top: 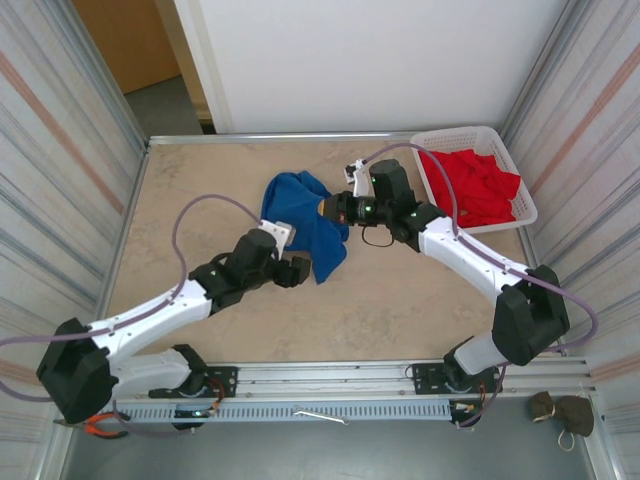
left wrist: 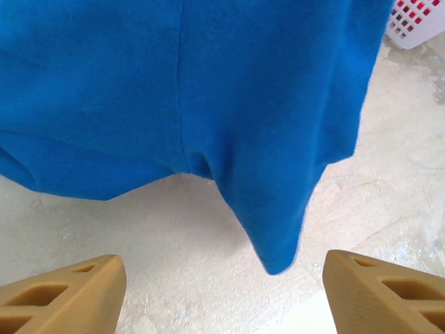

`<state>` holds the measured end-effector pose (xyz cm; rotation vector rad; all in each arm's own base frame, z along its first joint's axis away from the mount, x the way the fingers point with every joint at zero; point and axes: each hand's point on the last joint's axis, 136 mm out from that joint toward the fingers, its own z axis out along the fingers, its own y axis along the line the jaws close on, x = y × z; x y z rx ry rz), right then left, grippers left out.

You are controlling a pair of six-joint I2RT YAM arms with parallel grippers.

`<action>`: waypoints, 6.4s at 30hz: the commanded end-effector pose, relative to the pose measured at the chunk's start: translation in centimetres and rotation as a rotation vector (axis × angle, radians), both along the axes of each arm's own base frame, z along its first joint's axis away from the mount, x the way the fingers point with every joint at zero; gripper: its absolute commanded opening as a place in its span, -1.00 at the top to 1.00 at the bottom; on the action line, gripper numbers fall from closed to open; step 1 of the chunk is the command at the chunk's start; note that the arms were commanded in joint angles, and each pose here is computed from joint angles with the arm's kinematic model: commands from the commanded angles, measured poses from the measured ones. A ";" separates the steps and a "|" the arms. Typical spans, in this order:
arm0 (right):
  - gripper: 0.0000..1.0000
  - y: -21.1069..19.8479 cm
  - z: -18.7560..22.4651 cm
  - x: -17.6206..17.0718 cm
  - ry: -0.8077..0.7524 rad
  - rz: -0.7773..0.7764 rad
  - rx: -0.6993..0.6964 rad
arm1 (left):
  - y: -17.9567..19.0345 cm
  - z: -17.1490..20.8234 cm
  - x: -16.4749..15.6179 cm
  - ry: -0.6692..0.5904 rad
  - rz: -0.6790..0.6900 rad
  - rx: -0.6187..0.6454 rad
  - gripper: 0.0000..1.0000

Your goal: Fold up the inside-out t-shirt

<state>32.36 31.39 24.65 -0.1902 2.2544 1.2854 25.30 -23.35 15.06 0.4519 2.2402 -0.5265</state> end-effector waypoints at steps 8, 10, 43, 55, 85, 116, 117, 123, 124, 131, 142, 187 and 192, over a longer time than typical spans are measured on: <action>1.00 2.4 3.5 0.5 -0.001 -0.056 0.160 | 0.2 -2.6 -0.5 0.035 0.072 -0.145 -0.70; 1.00 2.5 3.8 0.6 -0.004 -0.062 0.161 | -0.7 -2.3 -0.4 0.027 0.047 -0.168 -0.72; -0.22 7.8 -2.8 10.3 0.092 0.042 0.088 | 9.4 -1.6 7.1 0.300 0.391 -0.803 1.00; 0.37 9.0 -6.0 0.9 -0.044 0.180 -0.191 | 12.3 -2.4 8.0 0.337 0.441 -0.860 1.00; -0.08 12.3 -11.4 1.7 -0.397 0.377 -0.520 | 12.2 0.1 8.1 0.299 0.397 -0.829 1.00; 1.00 12.1 0.8 3.5 -0.554 0.279 -0.388 | 11.9 3.7 9.0 0.259 0.343 -0.853 1.00; 1.00 11.6 2.2 3.3 -0.564 0.270 -0.369 | 11.8 4.3 9.2 0.252 0.331 -0.858 1.00; 1.00 8.4 11.1 1.0 -0.669 0.190 -0.239 | 11.5 8.9 10.1 0.189 0.277 -0.892 1.00; 1.00 7.9 12.4 0.5 -0.682 0.176 -0.217 | 11.5 9.7 10.2 0.179 0.265 -0.896 1.00; 1.00 4.6 18.4 -2.4 -0.724 0.093 -0.067 | 11.0 14.5 10.5 0.124 0.196 -0.927 1.00; -0.46 6.4 8.2 -0.9 -0.611 0.218 -0.150 | 8.2 19.8 8.9 0.090 0.073 -0.949 1.00; 1.00 -3.4 26.9 5.2 -0.634 -0.040 0.244 | -2.5 7.5 4.7 0.175 0.123 -0.730 -0.81; 1.00 -2.9 26.3 4.2 -0.625 -0.034 0.243 | -5.5 7.8 5.7 0.147 0.106 -0.765 -0.83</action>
